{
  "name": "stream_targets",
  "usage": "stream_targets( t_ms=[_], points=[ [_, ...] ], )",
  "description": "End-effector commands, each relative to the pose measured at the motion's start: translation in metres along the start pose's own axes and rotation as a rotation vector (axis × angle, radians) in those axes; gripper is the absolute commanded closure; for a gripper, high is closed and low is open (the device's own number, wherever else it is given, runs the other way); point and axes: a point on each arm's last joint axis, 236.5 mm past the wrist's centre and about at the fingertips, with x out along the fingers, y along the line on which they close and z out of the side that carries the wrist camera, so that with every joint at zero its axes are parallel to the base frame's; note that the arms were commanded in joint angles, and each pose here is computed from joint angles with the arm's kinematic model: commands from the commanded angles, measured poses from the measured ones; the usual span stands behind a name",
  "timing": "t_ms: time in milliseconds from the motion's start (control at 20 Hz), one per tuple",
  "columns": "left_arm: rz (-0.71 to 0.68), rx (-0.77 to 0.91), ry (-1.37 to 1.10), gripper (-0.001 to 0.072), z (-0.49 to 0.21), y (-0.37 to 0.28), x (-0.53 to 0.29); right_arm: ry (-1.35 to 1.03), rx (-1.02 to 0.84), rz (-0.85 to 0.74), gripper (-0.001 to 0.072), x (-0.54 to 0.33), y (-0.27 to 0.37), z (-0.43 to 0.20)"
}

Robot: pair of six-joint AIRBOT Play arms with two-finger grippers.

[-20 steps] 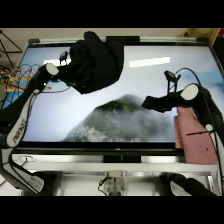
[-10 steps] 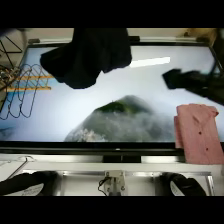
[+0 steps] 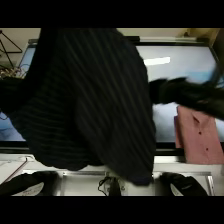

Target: Fold the shirts.

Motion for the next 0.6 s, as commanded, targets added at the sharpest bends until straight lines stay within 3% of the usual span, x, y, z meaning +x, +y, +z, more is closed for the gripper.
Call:
stream_targets(
  t_ms=[0, 250, 550],
  points=[
    [0.047, -0.022, 0.205, 0.0667, -0.061, 0.036, -0.004, 0.376, -0.054, -0.015, 0.0046, 0.065, -0.002, -0.117],
    [0.062, -0.005, 0.345, 0.0666, -0.102, 0.048, -0.011, 0.565, -0.173, 0.043, 0.0046, 0.111, 0.021, -0.183],
    [0.113, 0.053, 0.372, 0.0666, -0.108, 0.063, -0.014, 0.381, -0.101, -0.222, 0.0046, 0.056, -0.066, -0.102]
  ],
)
